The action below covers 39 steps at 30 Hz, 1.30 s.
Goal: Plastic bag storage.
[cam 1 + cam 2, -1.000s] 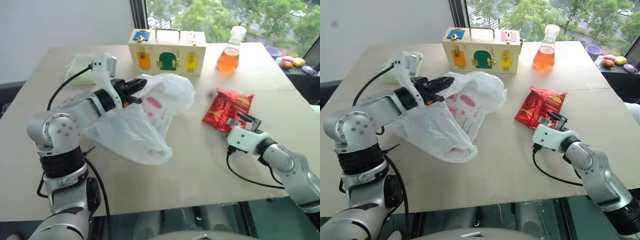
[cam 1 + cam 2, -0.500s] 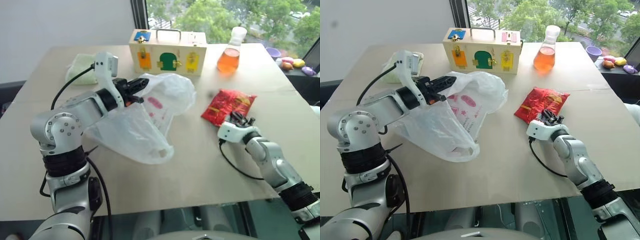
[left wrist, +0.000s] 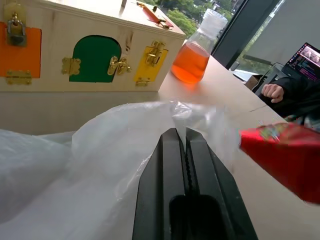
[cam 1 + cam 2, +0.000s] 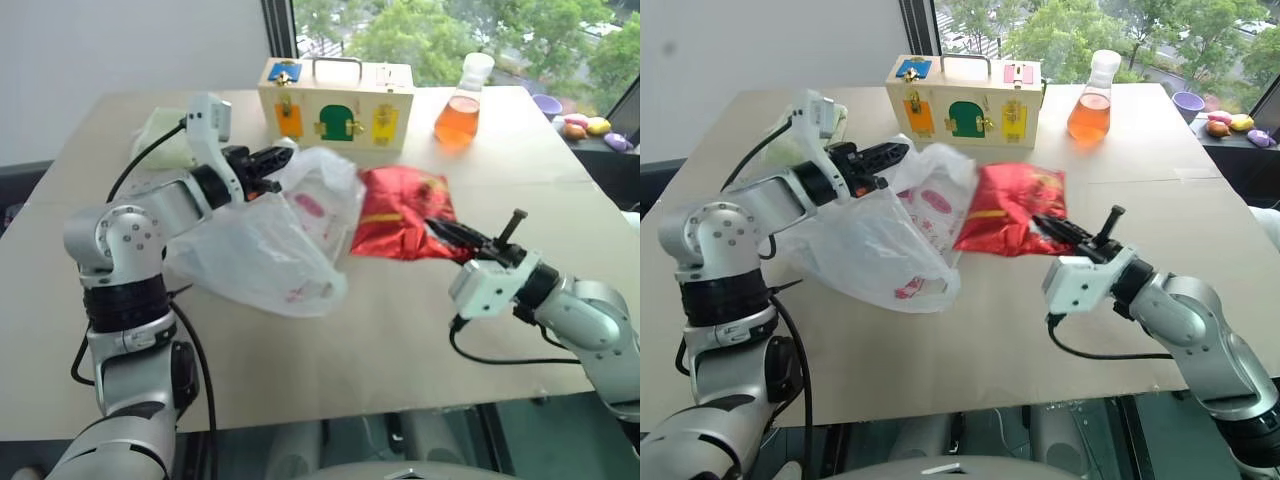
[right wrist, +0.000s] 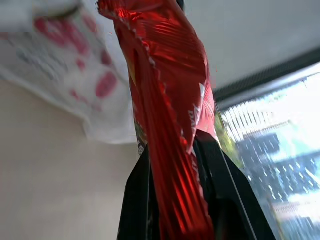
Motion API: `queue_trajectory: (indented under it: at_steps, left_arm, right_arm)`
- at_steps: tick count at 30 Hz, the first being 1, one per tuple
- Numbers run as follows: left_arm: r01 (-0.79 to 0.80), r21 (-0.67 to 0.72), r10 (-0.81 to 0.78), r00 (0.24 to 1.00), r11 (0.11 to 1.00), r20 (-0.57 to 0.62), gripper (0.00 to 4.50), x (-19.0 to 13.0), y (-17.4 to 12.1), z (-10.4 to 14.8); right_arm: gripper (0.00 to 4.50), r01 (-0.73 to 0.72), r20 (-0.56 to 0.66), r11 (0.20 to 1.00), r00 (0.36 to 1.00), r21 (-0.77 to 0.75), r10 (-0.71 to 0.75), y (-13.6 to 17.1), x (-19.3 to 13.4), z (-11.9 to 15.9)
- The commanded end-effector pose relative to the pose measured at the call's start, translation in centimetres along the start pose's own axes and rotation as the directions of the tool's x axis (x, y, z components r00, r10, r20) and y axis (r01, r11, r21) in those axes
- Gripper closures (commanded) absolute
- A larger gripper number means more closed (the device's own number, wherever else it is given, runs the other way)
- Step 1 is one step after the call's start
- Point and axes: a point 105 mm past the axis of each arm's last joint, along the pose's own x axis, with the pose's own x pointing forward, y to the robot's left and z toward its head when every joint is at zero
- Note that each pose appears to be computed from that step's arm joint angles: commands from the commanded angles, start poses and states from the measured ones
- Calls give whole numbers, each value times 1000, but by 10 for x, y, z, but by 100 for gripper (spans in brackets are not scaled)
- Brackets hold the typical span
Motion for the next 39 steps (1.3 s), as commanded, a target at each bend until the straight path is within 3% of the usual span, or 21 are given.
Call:
queue_trajectory:
  at_steps: [1,4,10,14,18,21,24,30,36,37,39]
  left_arm:
    - [32,52,-34,999,998,40,450,1,-4,18]
    - [18,71,-20,999,997,33,450,0,-2,20]
    - [-22,85,19,999,996,37,450,-9,4,24]
    - [36,83,-40,998,996,38,450,-13,-6,24]
    - [157,67,-157,988,985,-7,450,-21,-27,14]
    - [222,54,-218,974,974,-64,450,-31,-36,7]
    - [257,20,-253,961,966,-113,450,-43,-42,1]
    - [306,-52,-310,946,951,-94,450,-49,-53,7]
    - [167,-41,-169,984,985,-55,450,-36,-36,6]
    - [157,-45,-159,986,987,-45,450,-34,-35,7]
    - [147,-47,-149,988,988,-39,450,-33,-34,7]
  right_arm:
    - [444,-78,109,997,991,-18,79,6,4,19]
    - [444,-99,145,995,984,-23,101,9,7,23]
    - [444,-44,83,999,996,-7,44,-7,-9,13]
    - [444,-73,86,997,994,21,71,6,-8,11]
    - [444,-82,110,997,991,15,80,24,28,-2]
    - [444,-47,102,999,994,5,46,15,58,-19]
    - [444,-20,150,1000,988,-21,22,-2,91,-14]
    - [444,-70,114,992,990,-107,82,10,142,-23]
    - [444,-173,286,984,942,-35,176,32,180,25]
    - [381,-206,316,979,928,-6,197,36,182,31]
    - [322,-243,331,970,917,16,224,42,182,34]
